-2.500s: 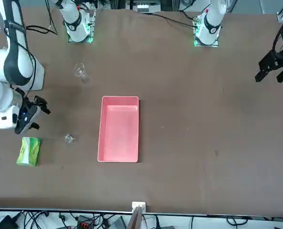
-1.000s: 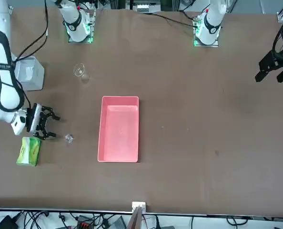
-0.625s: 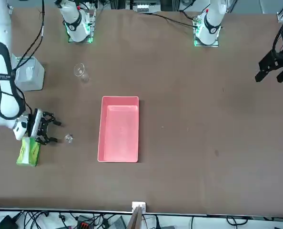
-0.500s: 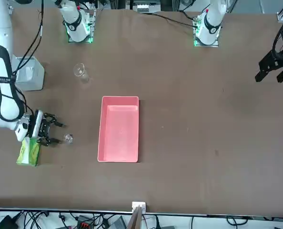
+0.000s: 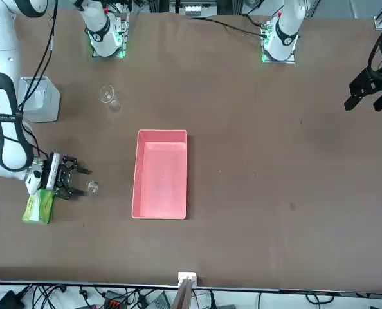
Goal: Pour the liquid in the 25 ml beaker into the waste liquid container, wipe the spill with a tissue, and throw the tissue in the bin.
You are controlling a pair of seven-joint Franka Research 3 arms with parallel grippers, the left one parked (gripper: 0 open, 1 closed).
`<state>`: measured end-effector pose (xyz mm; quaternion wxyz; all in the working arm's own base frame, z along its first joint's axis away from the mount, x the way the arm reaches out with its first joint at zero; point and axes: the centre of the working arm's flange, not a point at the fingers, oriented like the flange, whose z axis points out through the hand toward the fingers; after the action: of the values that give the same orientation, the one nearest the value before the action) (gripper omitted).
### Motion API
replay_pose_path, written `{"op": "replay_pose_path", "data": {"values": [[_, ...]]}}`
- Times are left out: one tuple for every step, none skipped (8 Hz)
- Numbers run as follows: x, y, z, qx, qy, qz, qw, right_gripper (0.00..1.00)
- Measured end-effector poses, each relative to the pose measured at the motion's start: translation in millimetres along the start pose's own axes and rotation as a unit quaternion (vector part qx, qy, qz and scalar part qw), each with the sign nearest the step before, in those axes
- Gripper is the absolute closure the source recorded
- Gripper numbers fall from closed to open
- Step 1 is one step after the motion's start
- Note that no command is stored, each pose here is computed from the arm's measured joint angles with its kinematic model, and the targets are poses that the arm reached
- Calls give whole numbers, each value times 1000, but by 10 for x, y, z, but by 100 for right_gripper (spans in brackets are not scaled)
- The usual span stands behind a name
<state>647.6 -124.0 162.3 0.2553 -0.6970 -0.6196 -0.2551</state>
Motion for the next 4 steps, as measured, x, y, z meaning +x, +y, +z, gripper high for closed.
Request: {"op": "replay_pose_path", "data": {"values": [[-39, -9, 27, 1, 5, 0, 1000, 0], [-79, -22, 63, 2, 9, 2, 1000, 0], [-100, -29, 94, 3, 12, 3, 1000, 0], [-102, -33, 123, 4, 15, 4, 1000, 0]]}}
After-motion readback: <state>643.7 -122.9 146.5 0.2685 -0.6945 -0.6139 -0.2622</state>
